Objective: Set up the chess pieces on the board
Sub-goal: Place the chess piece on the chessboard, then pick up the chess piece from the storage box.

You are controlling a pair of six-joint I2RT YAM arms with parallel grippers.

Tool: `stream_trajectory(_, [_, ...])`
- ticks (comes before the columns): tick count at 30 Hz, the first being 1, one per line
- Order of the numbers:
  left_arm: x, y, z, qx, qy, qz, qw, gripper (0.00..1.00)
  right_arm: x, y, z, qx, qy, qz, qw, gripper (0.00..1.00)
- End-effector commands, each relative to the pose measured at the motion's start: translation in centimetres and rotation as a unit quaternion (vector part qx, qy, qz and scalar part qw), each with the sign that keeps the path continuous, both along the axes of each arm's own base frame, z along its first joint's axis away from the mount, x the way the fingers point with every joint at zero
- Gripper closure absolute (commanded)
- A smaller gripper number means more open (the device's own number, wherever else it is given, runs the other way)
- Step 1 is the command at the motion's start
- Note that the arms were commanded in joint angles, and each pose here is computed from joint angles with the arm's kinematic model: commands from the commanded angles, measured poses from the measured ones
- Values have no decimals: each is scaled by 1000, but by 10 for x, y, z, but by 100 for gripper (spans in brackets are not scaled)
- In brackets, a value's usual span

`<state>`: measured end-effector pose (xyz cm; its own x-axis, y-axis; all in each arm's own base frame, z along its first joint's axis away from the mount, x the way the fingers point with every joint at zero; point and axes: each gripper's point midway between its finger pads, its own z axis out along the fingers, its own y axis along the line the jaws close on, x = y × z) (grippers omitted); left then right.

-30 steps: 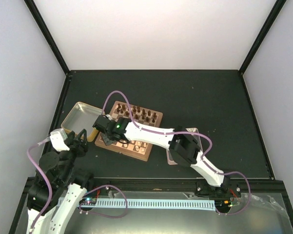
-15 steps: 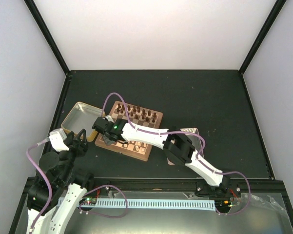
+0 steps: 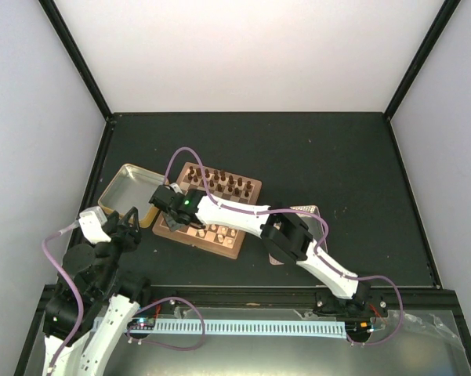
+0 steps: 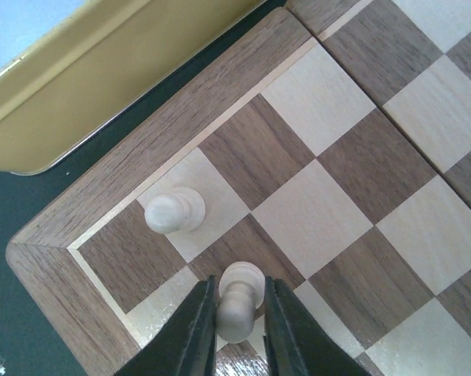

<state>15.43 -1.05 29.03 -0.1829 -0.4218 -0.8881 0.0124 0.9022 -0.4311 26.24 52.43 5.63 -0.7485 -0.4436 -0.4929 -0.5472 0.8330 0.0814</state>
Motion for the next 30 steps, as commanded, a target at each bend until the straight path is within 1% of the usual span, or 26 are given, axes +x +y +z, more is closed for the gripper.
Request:
stream_trajectory(1, [1, 2, -6, 3, 13, 8, 1000, 37, 2, 1, -4, 3, 9, 1, 1000, 78])
stream_trajectory(4, [2, 2, -6, 4, 16, 7, 1000, 37, 0, 4, 23, 29, 6, 3, 1000, 69])
stream_trajectory(8, [3, 1, -6, 7, 20, 6, 1000, 37, 3, 3, 69, 84, -8, 0, 996, 62])
stream_trajectory(10, [3, 0, -5, 7, 19, 4, 1000, 37, 7, -6, 94, 108, -16, -12, 994, 60])
stream_trajectory(14, [4, -7, 0, 10, 10, -18, 1000, 35, 11, -45, 131, 133, -39, -49, 989, 59])
stream_trajectory(17, [8, -20, 3, 14, 2, -52, 999, 34, 9, -96, 150, 139, -59, -91, 984, 60])
stream_trajectory(21, [16, -46, 9, 18, -10, -116, 993, 31, -3, -192, 156, 118, -93, -165, 975, 60])
stream_trajectory(25, [26, -63, 11, 5, -12, -153, 988, 31, -23, -284, 124, 58, -78, -243, 965, 60])
stream_trajectory(27, [32, -67, 11, 0, -11, -158, 987, 31, -38, -315, 101, 37, -57, -268, 961, 60])
stream_trajectory(30, [41, -71, 9, -7, -8, -161, 987, 31, -57, -335, 73, 32, -22, -277, 960, 61])
